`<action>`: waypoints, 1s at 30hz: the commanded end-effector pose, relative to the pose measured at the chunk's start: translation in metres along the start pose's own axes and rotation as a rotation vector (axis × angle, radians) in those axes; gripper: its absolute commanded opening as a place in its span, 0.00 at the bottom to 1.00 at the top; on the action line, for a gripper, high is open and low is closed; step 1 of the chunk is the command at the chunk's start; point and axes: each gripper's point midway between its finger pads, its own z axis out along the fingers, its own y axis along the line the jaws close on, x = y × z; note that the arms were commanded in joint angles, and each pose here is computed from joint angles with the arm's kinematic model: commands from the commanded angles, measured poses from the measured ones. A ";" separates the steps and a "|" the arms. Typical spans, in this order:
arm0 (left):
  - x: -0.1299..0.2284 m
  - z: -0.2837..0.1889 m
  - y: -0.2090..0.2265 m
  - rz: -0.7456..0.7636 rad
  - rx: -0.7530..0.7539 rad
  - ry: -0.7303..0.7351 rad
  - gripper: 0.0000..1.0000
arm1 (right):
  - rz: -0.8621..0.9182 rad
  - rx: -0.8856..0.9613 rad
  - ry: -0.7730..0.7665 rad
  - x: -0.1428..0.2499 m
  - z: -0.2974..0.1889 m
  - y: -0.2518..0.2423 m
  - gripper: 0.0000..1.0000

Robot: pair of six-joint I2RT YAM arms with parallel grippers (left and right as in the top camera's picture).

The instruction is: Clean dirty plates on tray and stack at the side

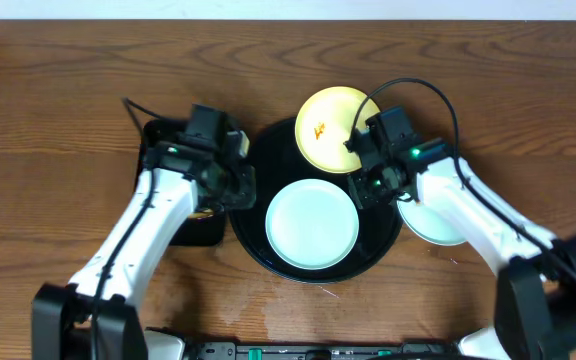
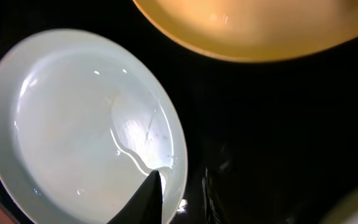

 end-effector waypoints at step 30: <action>0.032 0.088 -0.011 -0.025 0.035 0.234 0.11 | 0.106 -0.075 -0.002 -0.003 -0.003 -0.015 0.25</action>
